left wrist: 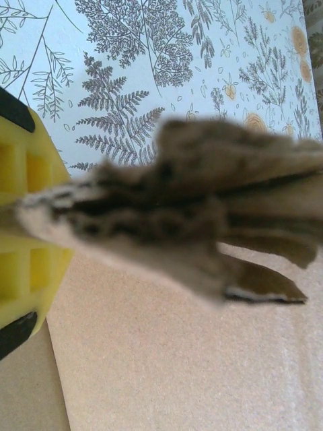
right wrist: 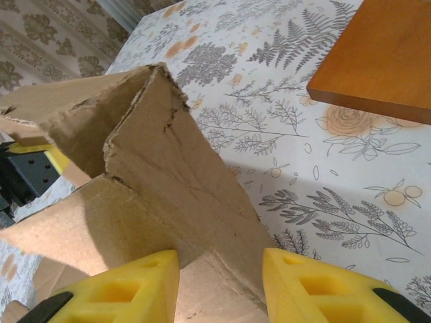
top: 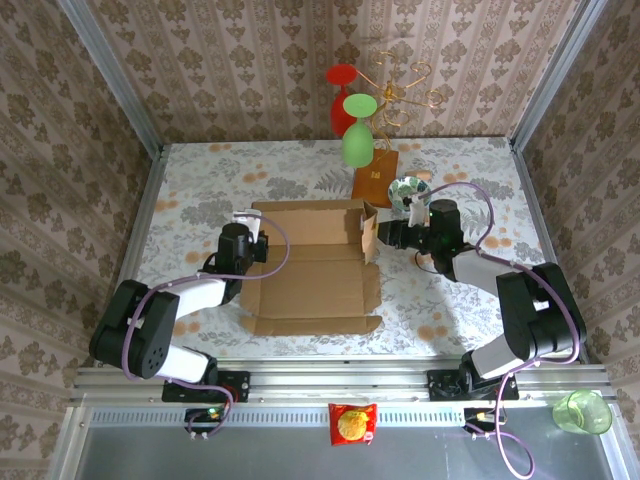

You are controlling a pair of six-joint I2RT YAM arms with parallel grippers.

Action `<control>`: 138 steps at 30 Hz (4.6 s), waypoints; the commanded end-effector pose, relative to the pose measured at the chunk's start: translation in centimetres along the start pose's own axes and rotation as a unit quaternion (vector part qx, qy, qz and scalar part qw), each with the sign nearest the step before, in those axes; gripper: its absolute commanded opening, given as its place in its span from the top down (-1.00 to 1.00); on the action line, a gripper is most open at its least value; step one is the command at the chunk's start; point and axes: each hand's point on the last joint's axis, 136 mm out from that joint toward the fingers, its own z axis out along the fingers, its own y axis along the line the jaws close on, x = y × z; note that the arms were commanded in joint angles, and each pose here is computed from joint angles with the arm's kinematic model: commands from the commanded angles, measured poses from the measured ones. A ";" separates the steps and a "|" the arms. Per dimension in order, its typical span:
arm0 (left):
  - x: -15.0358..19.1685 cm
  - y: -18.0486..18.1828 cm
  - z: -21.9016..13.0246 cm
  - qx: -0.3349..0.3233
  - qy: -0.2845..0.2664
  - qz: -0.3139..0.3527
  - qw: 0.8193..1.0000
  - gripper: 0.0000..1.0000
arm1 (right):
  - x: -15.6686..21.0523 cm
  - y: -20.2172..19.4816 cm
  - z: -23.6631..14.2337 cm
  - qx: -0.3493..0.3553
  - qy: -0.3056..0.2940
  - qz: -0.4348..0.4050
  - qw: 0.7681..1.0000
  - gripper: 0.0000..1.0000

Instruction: Fold the paper box

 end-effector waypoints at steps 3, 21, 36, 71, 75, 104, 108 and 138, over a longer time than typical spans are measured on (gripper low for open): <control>-0.4 0.0 0.2 0.006 0.001 0.009 1.000 1.00 | 0.7 0.8 0.5 -0.017 0.014 -0.035 0.999 0.21; -0.8 -0.4 0.2 0.013 -0.005 0.018 1.000 1.00 | 0.5 1.4 2.2 0.045 0.018 -0.133 0.990 0.03; -0.9 -0.7 0.3 0.013 -0.004 0.027 1.000 1.00 | 0.1 1.3 4.2 0.096 0.015 -0.170 0.981 0.22; -0.9 -1.9 0.6 0.035 0.000 0.037 0.999 1.00 | 0.4 1.3 6.9 0.217 -0.023 -0.218 0.951 1.00; -0.9 -1.8 0.6 0.032 0.001 0.037 0.999 1.00 | 0.7 1.0 6.0 0.264 -0.042 -0.226 0.937 1.00; -1.0 -1.9 0.8 0.021 0.010 0.040 0.999 1.00 | 1.7 0.3 1.5 0.495 -0.086 -0.147 0.852 1.00; -1.0 -1.9 0.8 0.020 0.010 0.043 0.999 1.00 | 1.5 0.3 2.1 0.465 -0.074 -0.139 0.871 1.00; -0.9 -1.9 1.3 0.019 0.019 0.048 0.999 1.00 | 0.5 -3.4 4.1 0.424 -0.034 -0.126 0.896 0.64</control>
